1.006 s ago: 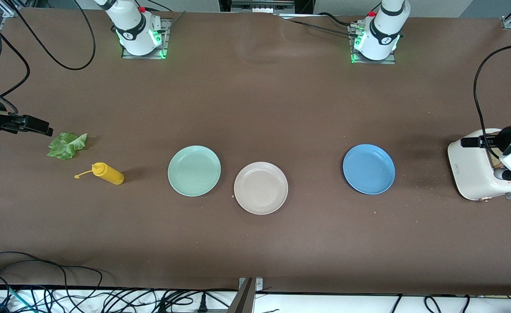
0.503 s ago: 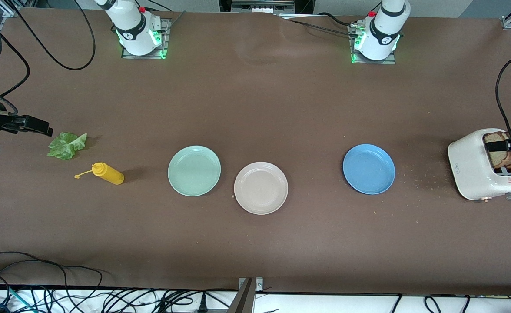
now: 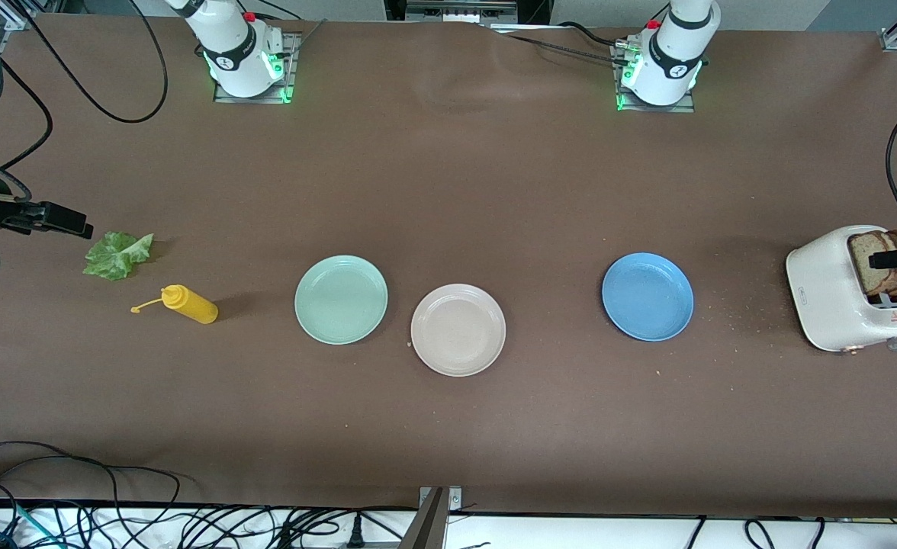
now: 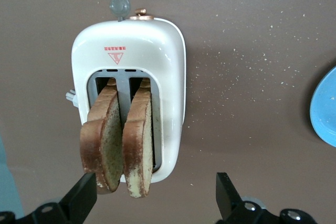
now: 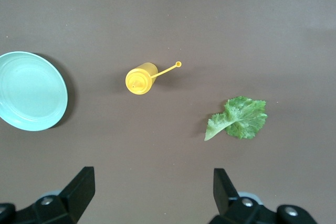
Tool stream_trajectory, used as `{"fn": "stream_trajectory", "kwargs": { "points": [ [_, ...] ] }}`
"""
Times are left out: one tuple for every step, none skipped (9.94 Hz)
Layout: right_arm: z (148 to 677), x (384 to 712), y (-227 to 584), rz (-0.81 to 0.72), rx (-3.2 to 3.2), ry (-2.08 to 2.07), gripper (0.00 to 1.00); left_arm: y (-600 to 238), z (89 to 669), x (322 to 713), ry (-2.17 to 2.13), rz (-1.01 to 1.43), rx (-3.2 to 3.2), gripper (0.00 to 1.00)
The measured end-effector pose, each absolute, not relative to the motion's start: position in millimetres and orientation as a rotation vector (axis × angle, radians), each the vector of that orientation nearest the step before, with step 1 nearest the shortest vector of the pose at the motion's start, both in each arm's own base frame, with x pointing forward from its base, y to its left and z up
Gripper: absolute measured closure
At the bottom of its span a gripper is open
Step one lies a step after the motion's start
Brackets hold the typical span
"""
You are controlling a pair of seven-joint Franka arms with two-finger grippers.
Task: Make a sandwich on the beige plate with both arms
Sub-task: 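Lower the left gripper onto a toast slice and grasp it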
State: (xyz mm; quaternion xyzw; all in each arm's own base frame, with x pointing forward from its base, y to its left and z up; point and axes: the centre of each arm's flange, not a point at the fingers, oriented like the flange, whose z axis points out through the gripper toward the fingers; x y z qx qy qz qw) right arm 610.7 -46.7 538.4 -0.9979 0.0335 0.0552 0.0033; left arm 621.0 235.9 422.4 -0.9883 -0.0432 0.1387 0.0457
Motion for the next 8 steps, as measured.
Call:
{"fn": "stream_trajectory", "kwargs": {
  "points": [
    [538, 611, -47, 0.173, -3.128, 0.105, 0.0, 237, 417, 622, -0.131, 0.421, -3.017, 0.0],
    [538, 611, -47, 0.173, -3.128, 0.105, 0.0, 237, 409, 623, -0.128, 0.423, -3.018, 0.0],
    [538, 611, -47, 0.173, -3.128, 0.105, 0.0, 239, 404, 622, -0.129, 0.427, -3.018, 0.0],
    [538, 611, -47, 0.173, -3.128, 0.105, 0.0, 241, 401, 621, -0.133, 0.429, -3.019, 0.0],
    [538, 611, -47, 0.173, -3.128, 0.105, 0.0, 242, 397, 621, -0.135, 0.425, -3.019, 0.0],
    [538, 611, -47, 0.173, -3.128, 0.105, 0.0, 243, 393, 619, -0.135, 0.431, -3.02, 0.0],
    [538, 611, -47, 0.173, -3.128, 0.105, 0.0, 243, 389, 618, -0.136, 0.439, -3.02, 0.0],
    [538, 611, -47, 0.173, -3.128, 0.105, 0.0, 244, 388, 617, -0.138, 0.443, -3.021, 0.0]
  ]
}}
